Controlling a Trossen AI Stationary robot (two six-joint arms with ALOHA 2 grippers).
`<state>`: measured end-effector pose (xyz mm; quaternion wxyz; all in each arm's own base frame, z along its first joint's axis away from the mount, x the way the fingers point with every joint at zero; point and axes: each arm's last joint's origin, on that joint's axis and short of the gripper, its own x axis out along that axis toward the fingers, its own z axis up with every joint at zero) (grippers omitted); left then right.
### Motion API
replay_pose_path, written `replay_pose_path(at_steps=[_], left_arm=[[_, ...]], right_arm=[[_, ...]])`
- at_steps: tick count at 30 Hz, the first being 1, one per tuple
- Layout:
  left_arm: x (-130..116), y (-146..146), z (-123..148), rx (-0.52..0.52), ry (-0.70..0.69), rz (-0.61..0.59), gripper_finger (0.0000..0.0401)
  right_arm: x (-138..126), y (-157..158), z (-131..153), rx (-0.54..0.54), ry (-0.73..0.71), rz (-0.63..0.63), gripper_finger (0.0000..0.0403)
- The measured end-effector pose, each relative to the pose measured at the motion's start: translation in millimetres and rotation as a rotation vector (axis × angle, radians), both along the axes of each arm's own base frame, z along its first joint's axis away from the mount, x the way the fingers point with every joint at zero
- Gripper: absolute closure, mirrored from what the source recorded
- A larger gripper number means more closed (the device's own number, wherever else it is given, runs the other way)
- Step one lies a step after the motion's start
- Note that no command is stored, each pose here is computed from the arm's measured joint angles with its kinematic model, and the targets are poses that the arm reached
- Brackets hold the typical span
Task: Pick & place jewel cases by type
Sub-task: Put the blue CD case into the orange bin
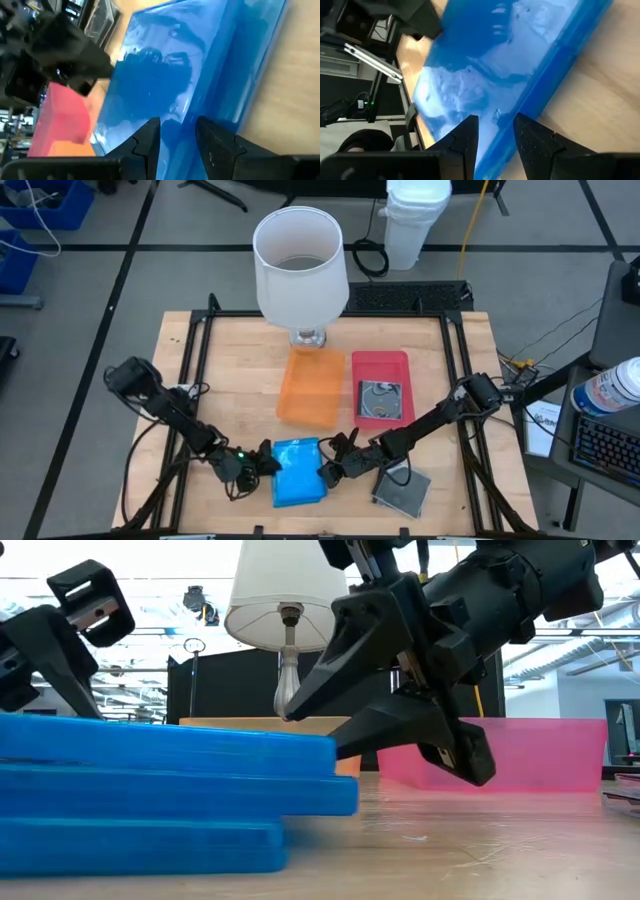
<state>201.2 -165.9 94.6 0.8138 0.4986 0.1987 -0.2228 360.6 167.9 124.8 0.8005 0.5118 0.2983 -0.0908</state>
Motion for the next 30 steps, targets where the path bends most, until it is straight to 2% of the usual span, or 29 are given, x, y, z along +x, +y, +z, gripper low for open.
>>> replay_pose_path(at_steps=[12,30], left_arm=[[-3.1,-2.4,15.2,0.01,-0.04,0.03,0.0274],[1.9,1.7,17.7,-0.023,-0.063,0.082,0.0274]], right_arm=[[0.9,0.9,1.4,0.01,-0.015,0.01,0.0286],[2.1,2.3,3.8,-0.014,-0.05,0.061,0.0287]])
